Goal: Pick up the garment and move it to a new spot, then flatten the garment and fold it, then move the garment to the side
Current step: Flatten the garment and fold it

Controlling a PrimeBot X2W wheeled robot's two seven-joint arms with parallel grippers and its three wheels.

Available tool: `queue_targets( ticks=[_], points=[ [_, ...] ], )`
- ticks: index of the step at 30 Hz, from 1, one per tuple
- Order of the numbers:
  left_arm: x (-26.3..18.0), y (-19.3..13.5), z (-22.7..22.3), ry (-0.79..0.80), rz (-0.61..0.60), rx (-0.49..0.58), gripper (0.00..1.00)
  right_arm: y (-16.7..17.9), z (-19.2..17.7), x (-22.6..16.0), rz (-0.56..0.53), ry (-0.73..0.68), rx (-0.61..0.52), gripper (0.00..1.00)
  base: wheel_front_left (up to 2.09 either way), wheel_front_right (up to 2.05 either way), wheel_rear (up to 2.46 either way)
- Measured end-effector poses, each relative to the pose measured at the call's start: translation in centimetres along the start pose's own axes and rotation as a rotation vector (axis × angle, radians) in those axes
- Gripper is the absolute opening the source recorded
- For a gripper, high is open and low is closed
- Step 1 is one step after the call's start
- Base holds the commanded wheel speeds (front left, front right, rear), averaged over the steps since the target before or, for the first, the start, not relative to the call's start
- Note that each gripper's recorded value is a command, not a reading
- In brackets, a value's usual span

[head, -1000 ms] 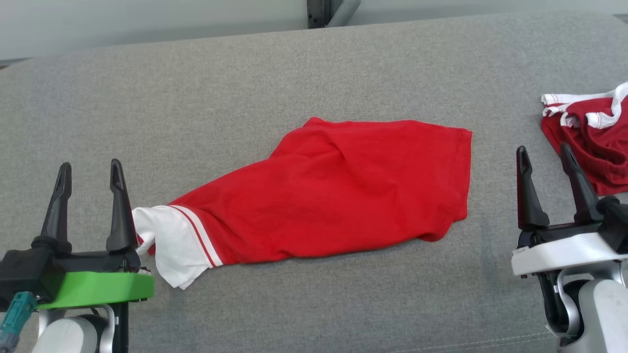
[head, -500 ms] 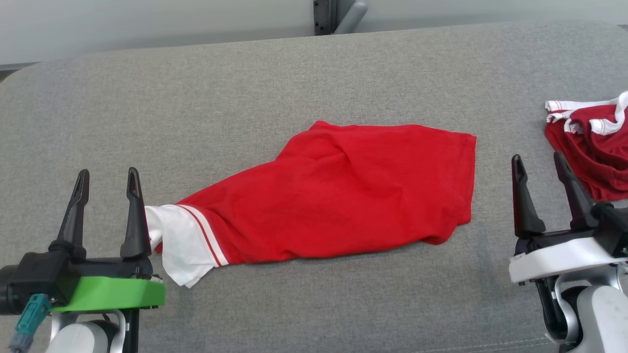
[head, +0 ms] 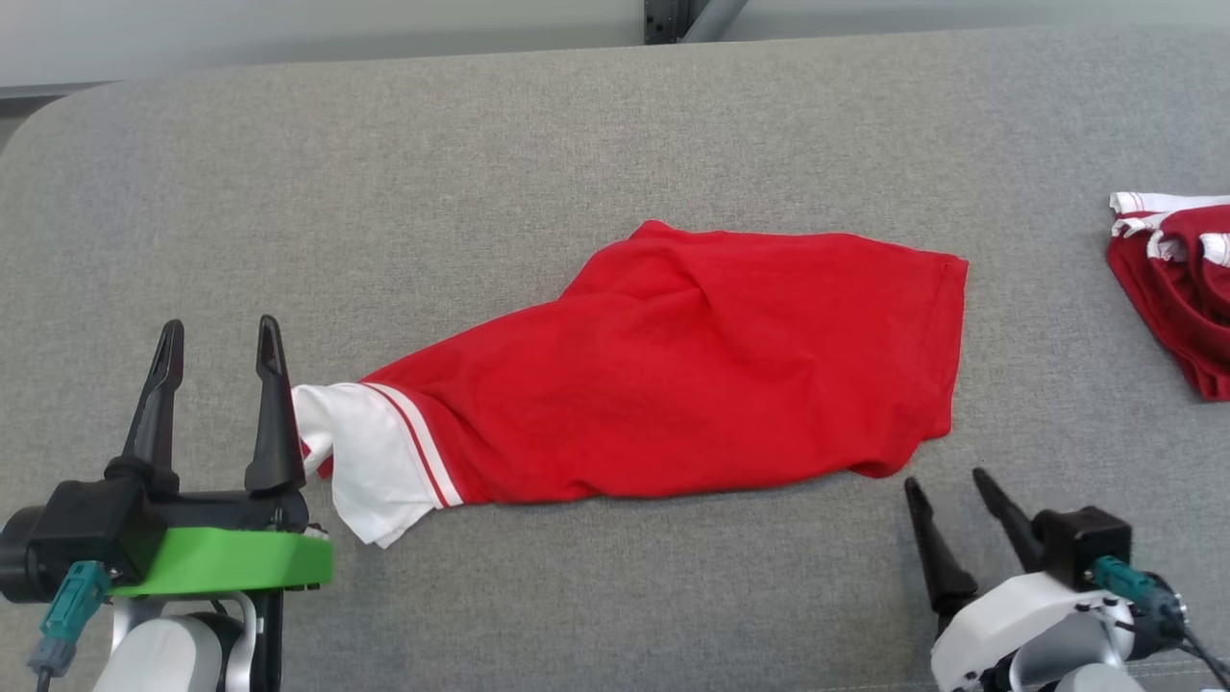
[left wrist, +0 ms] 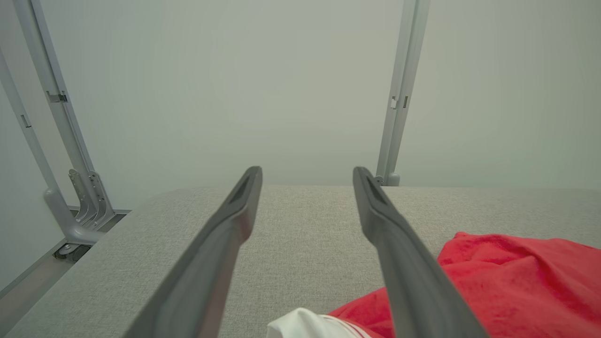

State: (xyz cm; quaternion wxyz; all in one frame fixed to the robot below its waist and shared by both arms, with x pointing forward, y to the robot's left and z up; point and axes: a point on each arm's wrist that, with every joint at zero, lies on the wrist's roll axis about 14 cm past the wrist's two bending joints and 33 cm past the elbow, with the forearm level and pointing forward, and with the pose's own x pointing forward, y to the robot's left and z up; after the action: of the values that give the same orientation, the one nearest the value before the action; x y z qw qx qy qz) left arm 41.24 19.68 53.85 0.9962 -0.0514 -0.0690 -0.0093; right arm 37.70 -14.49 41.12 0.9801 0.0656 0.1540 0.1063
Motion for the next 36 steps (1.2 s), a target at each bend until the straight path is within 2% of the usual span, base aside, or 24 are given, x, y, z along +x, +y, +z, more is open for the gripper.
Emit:
queue_targets(
  ticks=[9,10,11,12,14,20,28,36],
  points=[
    [0.6,-0.1,-0.5,0.005,-0.001,-0.007,1.0,1.4,-2.2,1.6,0.048,0.06,0.01,1.0,0.0,0.0,0.0],
    [0.6,-0.1,-0.6,0.005,-0.001,-0.008,1.0,1.5,-2.5,1.9,0.052,0.07,0.01,0.96,0.0,0.0,0.0],
    [0.7,-0.2,-0.7,0.007,-0.001,-0.01,1.0,1.6,-2.7,2.1,0.056,0.075,0.011,0.53,0.0,0.0,0.0],
    [0.7,-0.2,-0.7,0.007,0.0,-0.011,1.0,1.7,-2.9,2.3,0.056,0.08,0.018,0.38,0.0,0.0,0.0],
    [0.8,-0.1,-0.8,0.01,0.002,-0.012,1.0,1.7,-3.0,2.7,0.06,0.082,0.023,0.0,0.0,0.0,0.0],
    [0.8,-0.1,-1.1,0.017,0.007,-0.016,1.0,2.1,-2.8,3.1,0.077,0.064,0.027,0.0,0.0,0.0,0.0],
    [1.1,-0.2,-0.9,0.004,0.002,-0.017,1.0,3.4,-1.5,1.6,0.158,0.087,-0.033,0.0,0.0,0.0,0.0],
    [1.7,-1.3,-0.6,-0.009,-0.033,-0.016,1.0,2.8,3.5,-0.4,0.159,0.011,-0.101,0.0,0.0,0.0,0.0]
  ],
)
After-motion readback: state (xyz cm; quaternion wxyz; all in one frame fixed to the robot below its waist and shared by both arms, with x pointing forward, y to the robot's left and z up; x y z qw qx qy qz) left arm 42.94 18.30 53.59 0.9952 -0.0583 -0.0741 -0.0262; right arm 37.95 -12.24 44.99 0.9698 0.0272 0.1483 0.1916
